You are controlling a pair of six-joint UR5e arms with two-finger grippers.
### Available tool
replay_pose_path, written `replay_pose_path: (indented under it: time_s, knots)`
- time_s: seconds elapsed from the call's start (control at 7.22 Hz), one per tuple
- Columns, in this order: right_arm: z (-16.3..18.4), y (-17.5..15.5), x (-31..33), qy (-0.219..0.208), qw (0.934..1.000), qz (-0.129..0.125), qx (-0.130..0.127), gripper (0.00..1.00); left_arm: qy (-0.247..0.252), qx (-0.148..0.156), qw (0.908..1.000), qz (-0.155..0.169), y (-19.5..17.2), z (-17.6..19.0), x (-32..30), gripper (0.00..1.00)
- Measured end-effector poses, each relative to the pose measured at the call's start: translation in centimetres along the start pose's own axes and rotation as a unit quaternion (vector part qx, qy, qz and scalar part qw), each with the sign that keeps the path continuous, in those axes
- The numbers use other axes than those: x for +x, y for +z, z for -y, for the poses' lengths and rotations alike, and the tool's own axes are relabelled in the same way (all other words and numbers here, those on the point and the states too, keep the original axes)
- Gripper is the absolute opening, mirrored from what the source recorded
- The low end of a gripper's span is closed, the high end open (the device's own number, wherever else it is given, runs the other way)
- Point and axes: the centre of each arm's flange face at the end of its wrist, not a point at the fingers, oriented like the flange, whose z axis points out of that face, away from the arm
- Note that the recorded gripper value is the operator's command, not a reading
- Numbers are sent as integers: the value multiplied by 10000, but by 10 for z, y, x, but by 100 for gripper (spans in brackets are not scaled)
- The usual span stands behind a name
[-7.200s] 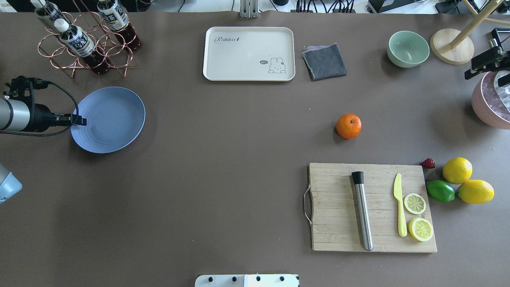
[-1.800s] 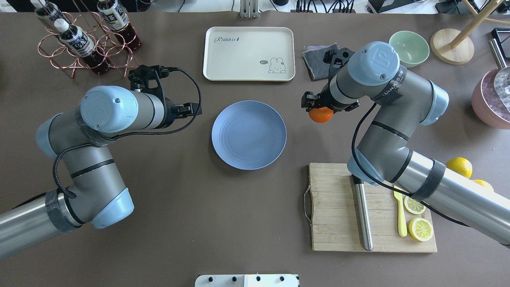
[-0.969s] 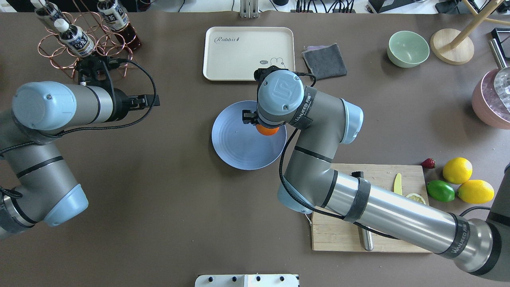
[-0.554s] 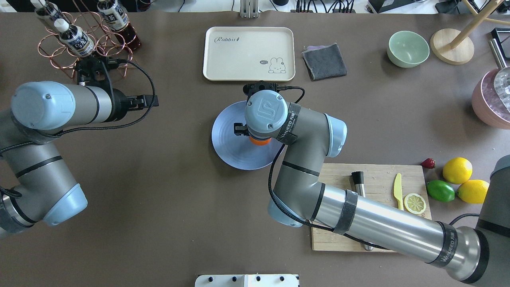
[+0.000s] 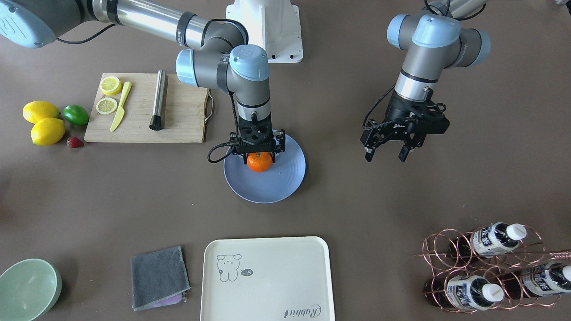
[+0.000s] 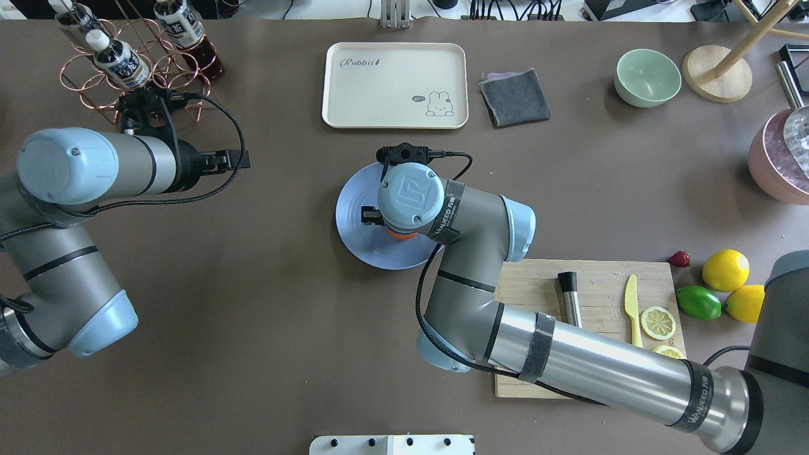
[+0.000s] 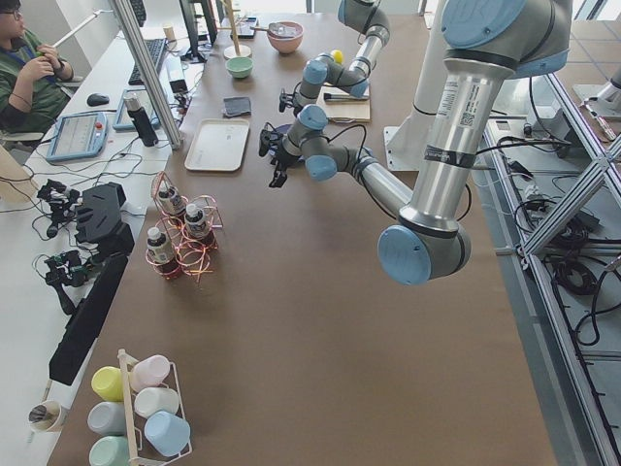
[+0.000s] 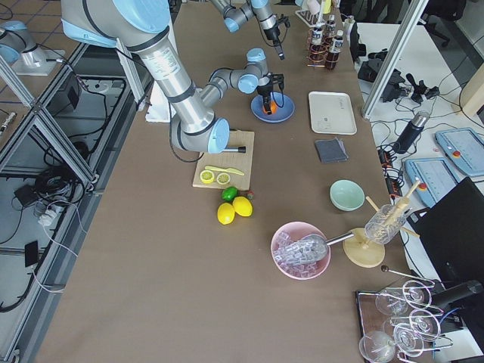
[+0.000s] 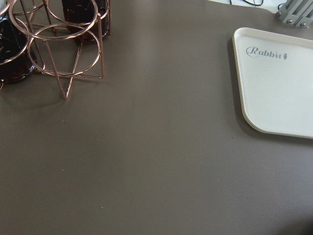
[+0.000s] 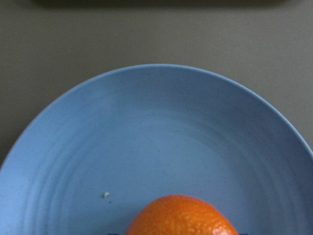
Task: Pick orange to plate
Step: 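Lower the orange onto the blue plate and open the right gripper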
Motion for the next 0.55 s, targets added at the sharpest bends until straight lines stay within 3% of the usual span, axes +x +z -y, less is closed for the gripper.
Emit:
replay_pose_path:
  time_s: [0.28,0.55]
  knots:
    - [4,-5,-13,255,9997,52,2,100,3,-23,10000,2,1,-1,-1,98]
    - [24,-34,-11,393,9991,134,-91,100,-65,-445,9989,-90,-8,-2,-15,98]
